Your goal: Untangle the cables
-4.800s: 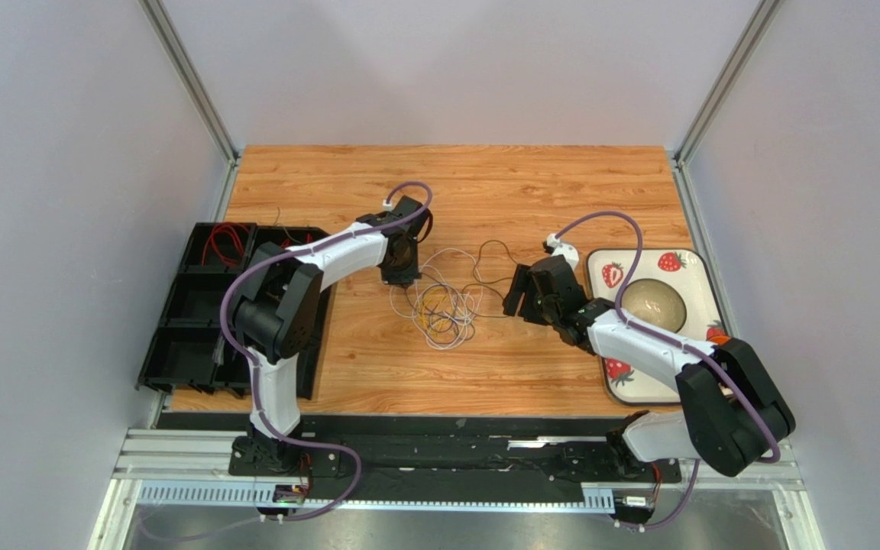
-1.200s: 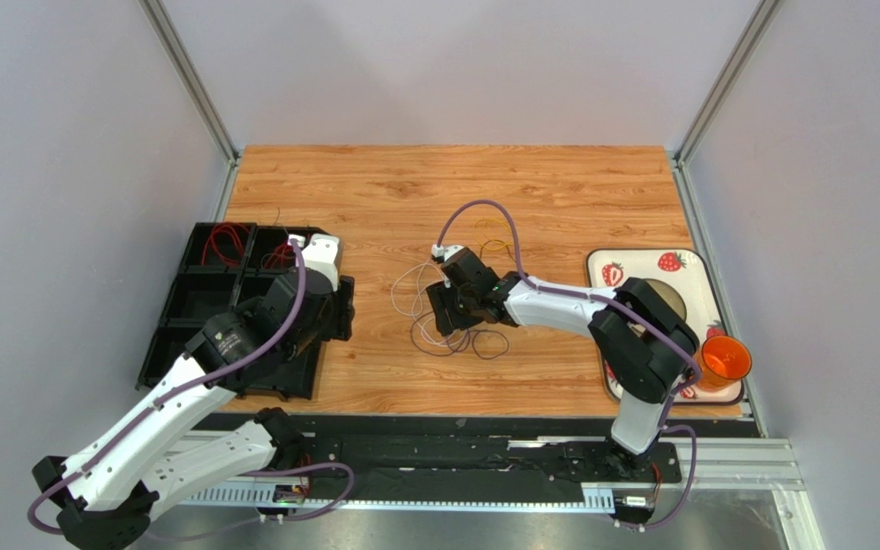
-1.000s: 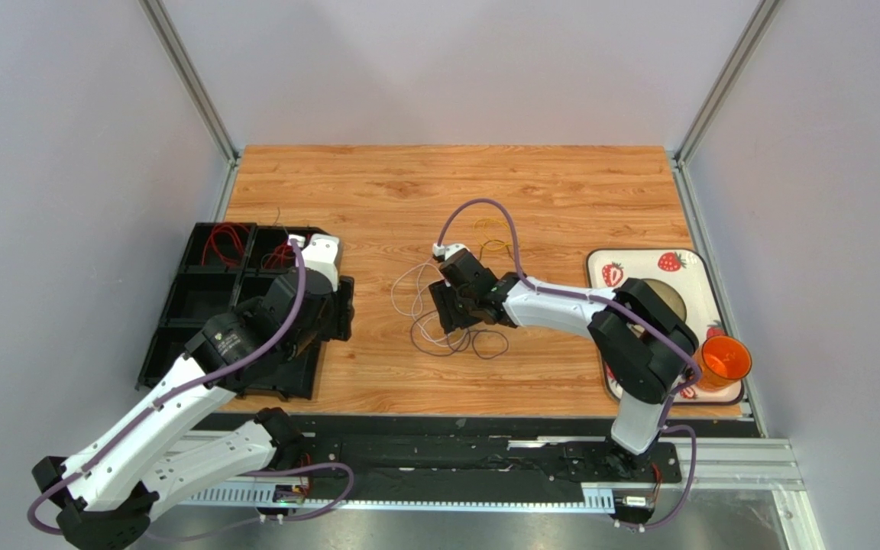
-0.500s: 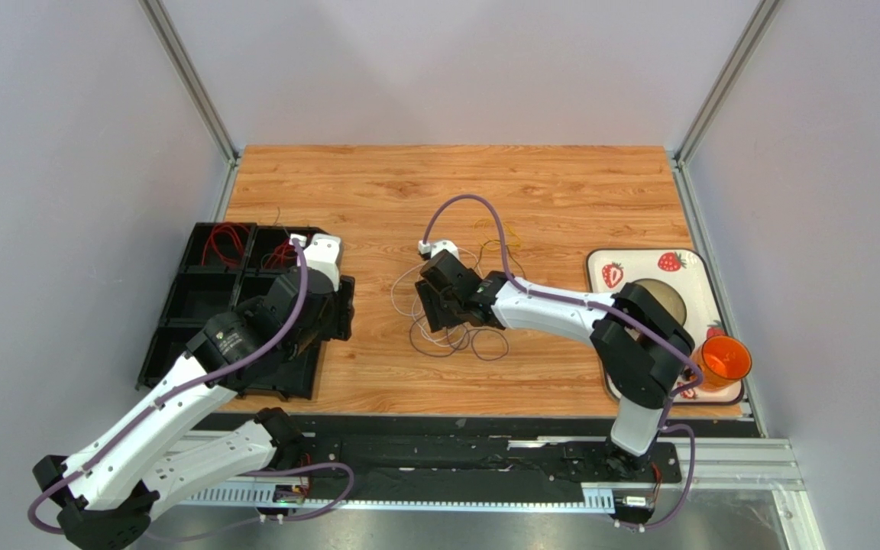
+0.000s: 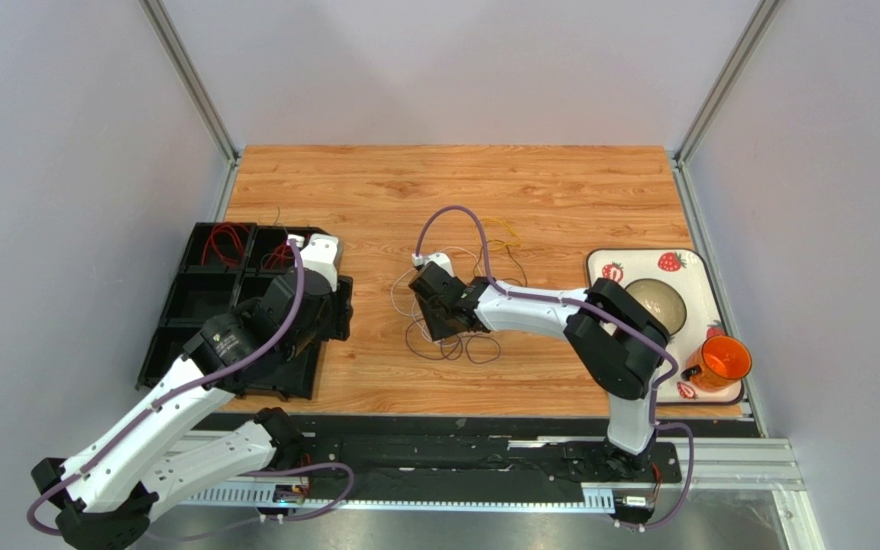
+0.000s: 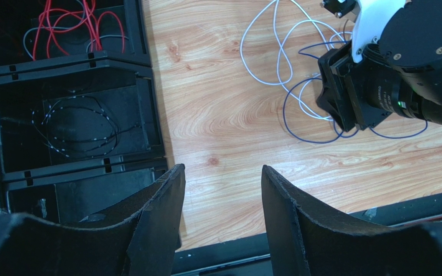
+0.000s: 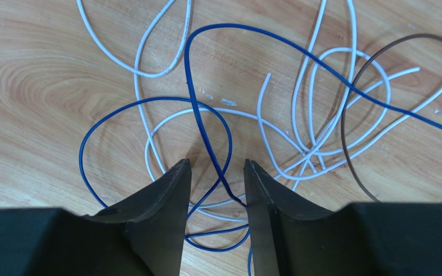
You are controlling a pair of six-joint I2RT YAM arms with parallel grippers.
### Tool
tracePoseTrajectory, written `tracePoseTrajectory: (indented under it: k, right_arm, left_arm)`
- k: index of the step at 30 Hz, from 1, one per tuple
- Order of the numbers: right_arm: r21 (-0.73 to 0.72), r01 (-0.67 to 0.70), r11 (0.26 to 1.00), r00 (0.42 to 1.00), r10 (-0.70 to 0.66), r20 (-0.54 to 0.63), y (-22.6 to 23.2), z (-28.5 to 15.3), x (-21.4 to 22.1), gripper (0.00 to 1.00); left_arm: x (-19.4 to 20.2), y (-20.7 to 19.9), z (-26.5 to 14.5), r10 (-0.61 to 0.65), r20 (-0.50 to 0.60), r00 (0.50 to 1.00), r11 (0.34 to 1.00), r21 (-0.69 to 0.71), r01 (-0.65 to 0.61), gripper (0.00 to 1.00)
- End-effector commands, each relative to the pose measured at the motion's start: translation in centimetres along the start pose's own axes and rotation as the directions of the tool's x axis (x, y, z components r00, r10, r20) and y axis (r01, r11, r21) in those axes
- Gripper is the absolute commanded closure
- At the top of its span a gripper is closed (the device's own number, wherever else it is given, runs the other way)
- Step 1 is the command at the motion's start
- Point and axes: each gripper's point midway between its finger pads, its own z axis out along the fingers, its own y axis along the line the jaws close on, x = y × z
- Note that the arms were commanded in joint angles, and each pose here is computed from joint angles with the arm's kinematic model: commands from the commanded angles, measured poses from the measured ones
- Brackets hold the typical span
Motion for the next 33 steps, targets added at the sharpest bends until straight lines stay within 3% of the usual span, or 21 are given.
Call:
tracePoseTrajectory:
  k: [1, 5, 9, 14, 21, 23, 25, 28, 30, 33]
  right_arm:
    - [0.005, -0.027, 1.000, 0.999, 0.027, 0.038, 0.7, 0.1, -1.7, 0.61]
    - [0.009, -0.031, 0.999, 0.999, 0.030, 0.042, 0.5, -0.1, -1.8, 0.70]
    - [0.008, -0.028, 1.000, 0.999, 0.028, 0.036, 0.7, -0.2, -2.0, 1.00]
    - [-0.022, -0.010, 1.000, 0.998, 0.011, 0.061, 1.2, -1.7, -3.4, 1.00]
    - [-0.022, 0.021, 1.000, 0.978, -0.016, 0.210, 0.8, -10.8, -10.2, 1.00]
    - [-0.057, 0.023, 0.998, 0.955, -0.005, 0.296, 1.3, -14.6, -13.3, 1.00]
    - [-0.081, 0.049, 0.995, 0.943, -0.020, 0.331, 1.5, -17.0, -14.5, 1.00]
    - [-0.185, 0.097, 0.978, 0.918, -0.016, 0.397, 3.3, -20.1, -16.8, 1.00]
    - [-0.244, 0.114, 0.963, 0.898, 0.005, 0.439, 4.5, -22.4, -18.2, 1.00]
    - [-0.291, 0.137, 0.947, 0.877, 0.021, 0.481, 5.8, -24.5, -19.9, 1.00]
  left_arm:
    - [-0.6, 0.3, -0.1, 0.004, 0.029, 1.000, 1.000, -0.009, -0.003, 0.40]
    - [-0.6, 0.3, 0.0, 0.007, 0.026, 1.000, 1.000, -0.010, -0.006, 0.40]
    - [-0.6, 0.3, 0.0, 0.007, 0.025, 1.000, 1.000, -0.011, -0.007, 0.40]
    - [-0.7, 0.3, -0.1, 0.001, 0.028, 1.000, 1.000, -0.011, -0.001, 0.41]
    - [-0.7, 1.5, -1.8, -0.054, 0.064, 0.996, 0.998, -0.027, 0.056, 0.37]
    - [-1.0, 2.7, -2.7, -0.096, 0.102, 0.990, 0.993, -0.064, 0.103, 0.33]
    - [-1.2, 4.3, -4.0, -0.158, 0.169, 0.973, 0.980, -0.096, 0.176, 0.17]
    - [-1.1, 6.5, -5.6, -0.235, 0.253, 0.938, 0.953, -0.130, 0.274, 0.08]
    - [-0.9, 7.7, -6.2, -0.238, 0.287, 0.928, 0.943, -0.160, 0.292, 0.07]
    - [-0.6, 10.4, -7.6, -0.327, 0.359, 0.874, 0.867, -0.253, 0.429, 0.07]
